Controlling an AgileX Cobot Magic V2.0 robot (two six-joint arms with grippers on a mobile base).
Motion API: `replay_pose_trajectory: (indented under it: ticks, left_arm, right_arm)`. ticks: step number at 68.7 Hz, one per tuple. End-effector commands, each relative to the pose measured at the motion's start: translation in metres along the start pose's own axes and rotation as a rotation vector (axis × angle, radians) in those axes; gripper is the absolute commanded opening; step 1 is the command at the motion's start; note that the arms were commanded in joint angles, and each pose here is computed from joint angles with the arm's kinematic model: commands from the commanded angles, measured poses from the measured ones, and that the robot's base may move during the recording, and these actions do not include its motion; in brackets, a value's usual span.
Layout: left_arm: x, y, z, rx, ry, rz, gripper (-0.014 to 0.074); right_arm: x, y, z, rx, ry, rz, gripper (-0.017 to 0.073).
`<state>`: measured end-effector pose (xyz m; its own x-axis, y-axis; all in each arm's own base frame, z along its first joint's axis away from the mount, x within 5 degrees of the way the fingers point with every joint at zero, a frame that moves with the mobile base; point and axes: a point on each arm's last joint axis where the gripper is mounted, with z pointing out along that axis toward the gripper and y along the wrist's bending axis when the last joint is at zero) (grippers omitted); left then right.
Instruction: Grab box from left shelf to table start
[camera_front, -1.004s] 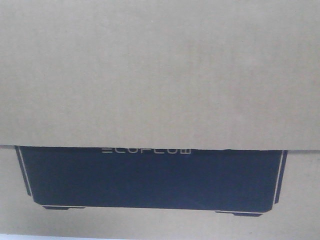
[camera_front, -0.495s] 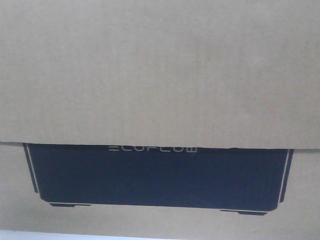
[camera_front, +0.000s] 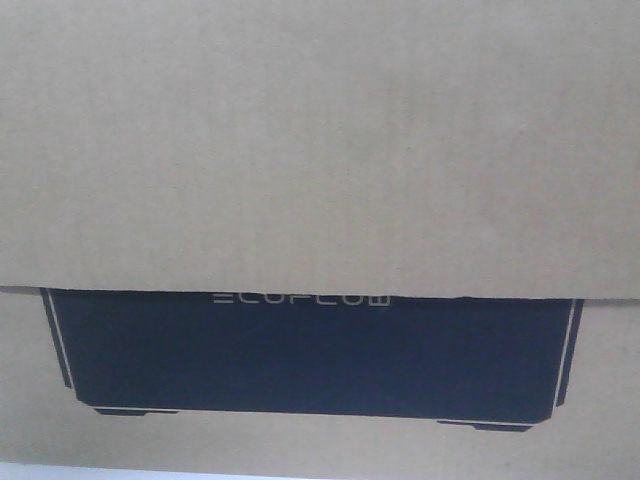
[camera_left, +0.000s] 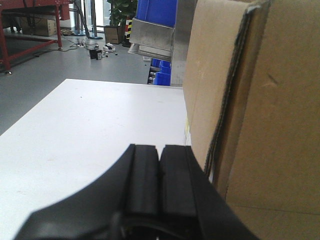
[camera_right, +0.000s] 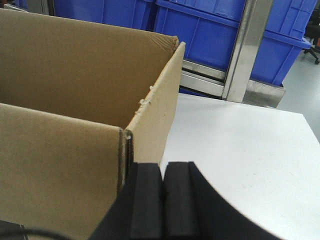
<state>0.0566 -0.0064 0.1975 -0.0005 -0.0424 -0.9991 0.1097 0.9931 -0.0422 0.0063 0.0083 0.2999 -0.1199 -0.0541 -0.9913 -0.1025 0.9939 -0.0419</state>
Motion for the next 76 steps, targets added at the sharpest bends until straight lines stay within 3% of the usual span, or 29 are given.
replay_pose_trajectory:
  ticks: [1,25,29,36,42,62,76]
  left_arm:
    - [-0.011,0.000,-0.002,-0.004,-0.112,-0.005,-0.0099]
    - [-0.011,0.000,-0.002,-0.004,-0.112,-0.005,-0.0099]
    - [-0.011,0.000,-0.002,-0.004,-0.112,-0.005,-0.0099]
    - [-0.011,0.000,-0.002,-0.004,-0.112,-0.005,-0.0099]
    - [-0.011,0.000,-0.002,-0.004,-0.112,-0.005,-0.0099]
    - [-0.011,0.000,-0.002,-0.004,-0.112,-0.005,-0.0099]
    - [-0.011,0.000,-0.002,-0.004,-0.112,-0.005,-0.0099]
  right_arm:
    - [-0.015,-0.002,-0.005,0.020,-0.117,-0.011,0.0057]
    - [-0.015,-0.002,-0.003,0.025,-0.137,-0.010,0.0057]
    - [-0.011,-0.003,0.002,0.029,-0.151,0.019,0.0057]
    - [0.006,-0.006,0.017,0.072,-0.155,0.097,0.0057]
    - [0.026,-0.009,0.030,0.108,-0.139,0.126,0.0057]
    - [0.096,-0.011,0.062,0.134,-0.145,0.130,0.0057]
    - [0.096,-0.011,0.061,0.133,-0.139,0.131,0.0057]
